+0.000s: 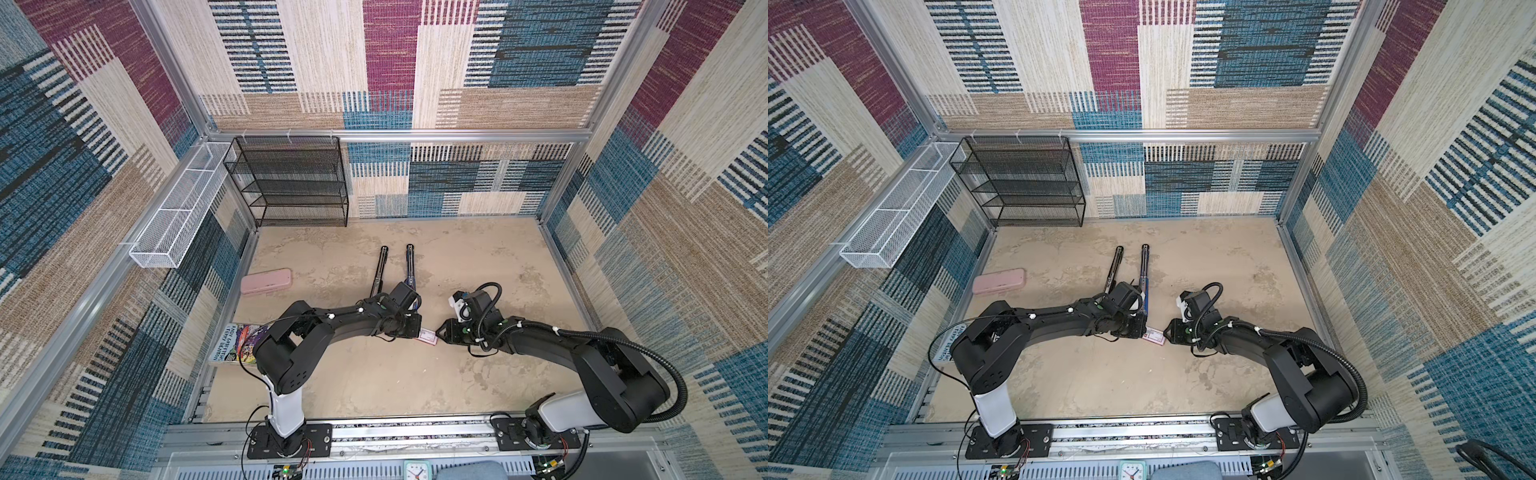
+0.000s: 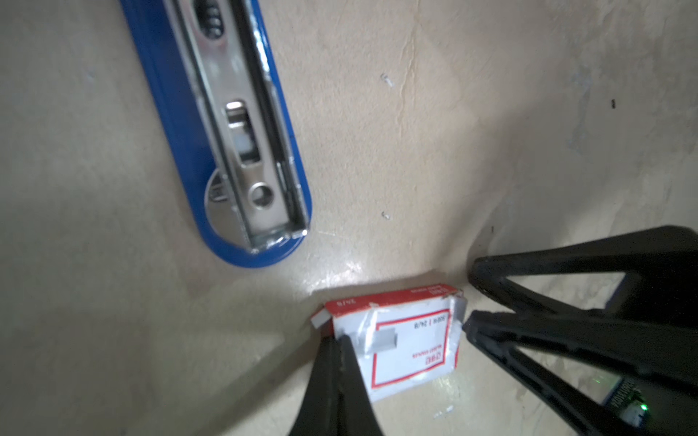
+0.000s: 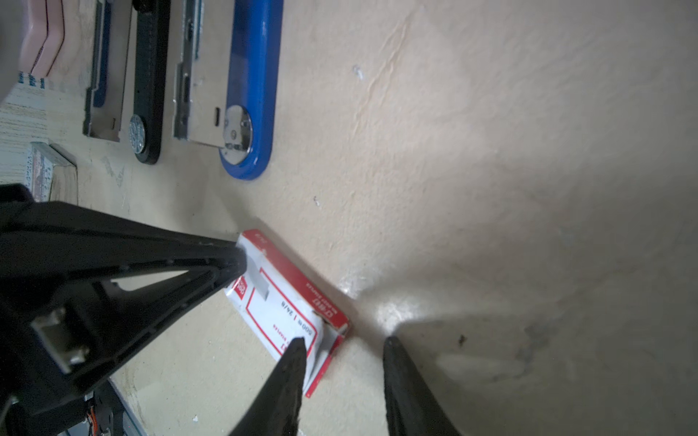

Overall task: Load the staples into the stapler
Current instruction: 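Press the left gripper against the staple box while the right gripper closes on its end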

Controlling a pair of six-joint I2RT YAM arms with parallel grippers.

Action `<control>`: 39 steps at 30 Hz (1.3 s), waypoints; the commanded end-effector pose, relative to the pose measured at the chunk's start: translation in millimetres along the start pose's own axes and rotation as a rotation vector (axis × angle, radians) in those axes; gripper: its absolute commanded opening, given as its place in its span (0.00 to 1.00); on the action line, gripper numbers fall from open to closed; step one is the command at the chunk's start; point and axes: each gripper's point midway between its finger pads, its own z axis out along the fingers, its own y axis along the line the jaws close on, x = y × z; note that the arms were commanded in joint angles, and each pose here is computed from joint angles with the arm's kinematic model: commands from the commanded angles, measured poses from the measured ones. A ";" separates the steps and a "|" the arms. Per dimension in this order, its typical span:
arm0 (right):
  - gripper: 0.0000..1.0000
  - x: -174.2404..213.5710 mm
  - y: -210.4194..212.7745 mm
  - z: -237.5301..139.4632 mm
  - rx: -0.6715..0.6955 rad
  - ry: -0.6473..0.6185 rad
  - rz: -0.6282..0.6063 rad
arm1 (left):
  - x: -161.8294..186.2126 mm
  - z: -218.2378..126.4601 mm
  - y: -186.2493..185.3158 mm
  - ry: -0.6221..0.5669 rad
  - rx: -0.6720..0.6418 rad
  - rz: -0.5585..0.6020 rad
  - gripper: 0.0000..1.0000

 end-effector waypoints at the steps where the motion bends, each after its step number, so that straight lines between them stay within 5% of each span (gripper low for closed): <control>1: 0.34 11.3 -11.9 3.2 0.078 0.044 0.013 | -0.7 -2.9 -0.2 -0.014 0.002 -0.035 0.00; 24: 0.16 21.8 -48.7 -13.8 0.379 0.103 -0.055 | 5.6 -8.4 9.2 -0.041 -0.013 -0.061 0.00; 32: 0.10 16.9 -37.3 -20.0 0.334 0.073 -0.040 | 7.5 -8.4 10.8 -0.042 -0.012 -0.065 0.00; 39: 0.32 4.1 17.1 -24.5 0.056 0.009 -0.010 | 11.4 -9.6 12.2 -0.041 -0.009 -0.077 0.00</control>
